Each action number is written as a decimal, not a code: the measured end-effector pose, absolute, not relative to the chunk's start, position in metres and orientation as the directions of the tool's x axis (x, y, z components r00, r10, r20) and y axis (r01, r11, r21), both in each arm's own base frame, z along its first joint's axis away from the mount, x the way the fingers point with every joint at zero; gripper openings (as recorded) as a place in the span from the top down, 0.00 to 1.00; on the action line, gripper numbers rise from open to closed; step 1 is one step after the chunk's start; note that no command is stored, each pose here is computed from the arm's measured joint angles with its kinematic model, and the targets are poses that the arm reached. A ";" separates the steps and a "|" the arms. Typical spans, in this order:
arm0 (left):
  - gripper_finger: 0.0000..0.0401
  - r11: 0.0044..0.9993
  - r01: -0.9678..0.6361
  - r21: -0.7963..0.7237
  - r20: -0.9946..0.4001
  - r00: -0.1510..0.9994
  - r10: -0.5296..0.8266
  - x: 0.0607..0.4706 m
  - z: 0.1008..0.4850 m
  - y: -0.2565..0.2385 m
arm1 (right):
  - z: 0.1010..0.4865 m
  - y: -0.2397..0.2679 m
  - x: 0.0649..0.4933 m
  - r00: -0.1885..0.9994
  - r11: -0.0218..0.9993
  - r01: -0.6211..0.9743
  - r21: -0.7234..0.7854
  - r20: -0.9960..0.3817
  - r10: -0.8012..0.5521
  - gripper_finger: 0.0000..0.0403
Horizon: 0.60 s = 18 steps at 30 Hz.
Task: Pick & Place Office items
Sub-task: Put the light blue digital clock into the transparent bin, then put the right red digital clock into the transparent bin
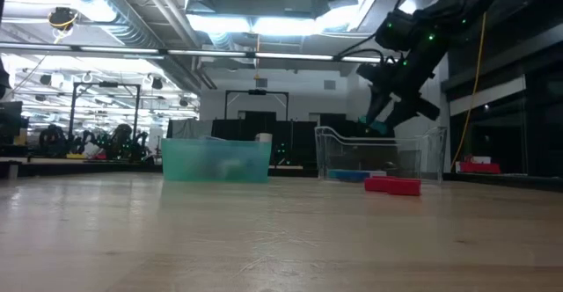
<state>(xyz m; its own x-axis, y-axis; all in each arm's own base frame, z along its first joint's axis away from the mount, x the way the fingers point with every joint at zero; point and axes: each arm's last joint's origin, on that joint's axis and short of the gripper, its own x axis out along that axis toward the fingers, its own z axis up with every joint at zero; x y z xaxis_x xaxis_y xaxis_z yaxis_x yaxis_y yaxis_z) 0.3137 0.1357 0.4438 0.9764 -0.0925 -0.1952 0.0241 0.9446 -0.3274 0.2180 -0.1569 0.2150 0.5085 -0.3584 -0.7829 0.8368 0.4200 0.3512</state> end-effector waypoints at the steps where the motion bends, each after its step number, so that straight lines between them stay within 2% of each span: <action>1: 0.31 0.944 0.021 -0.329 -0.200 0.976 -0.092 0.314 0.443 0.136 | 0.216 -0.156 0.218 0.515 0.424 0.832 0.357 -0.780 -0.354 0.47; 5: 0.31 0.949 -0.002 -0.316 -0.213 0.975 -0.069 0.314 0.442 0.136 | 0.219 -0.157 0.219 0.542 0.432 0.818 0.378 -0.759 -0.361 0.27; 8: 0.31 0.949 -0.005 -0.314 -0.215 0.974 -0.066 0.314 0.442 0.136 | 0.223 -0.158 0.222 0.576 0.430 0.800 0.419 -0.737 -0.354 0.19; 12: 0.31 0.952 -0.006 -0.307 -0.230 0.971 -0.068 0.313 0.440 0.136 | 0.240 -0.160 0.229 0.635 0.427 0.760 0.490 -0.698 -0.331 0.17; 18: 0.31 0.961 -0.024 -0.276 -0.327 0.942 -0.071 0.311 0.430 0.134 | 0.282 -0.138 0.256 0.760 0.482 0.632 0.607 -0.608 -0.230 0.24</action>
<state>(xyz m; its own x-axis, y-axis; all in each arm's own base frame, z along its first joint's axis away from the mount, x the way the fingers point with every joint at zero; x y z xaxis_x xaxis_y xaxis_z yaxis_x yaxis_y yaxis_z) 0.3113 0.1336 0.4299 0.9422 -0.0710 -0.3275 -0.0235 0.9609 -0.2760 0.2562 -0.1377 0.2821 0.7599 -0.2295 -0.6081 0.6315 0.4822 0.6071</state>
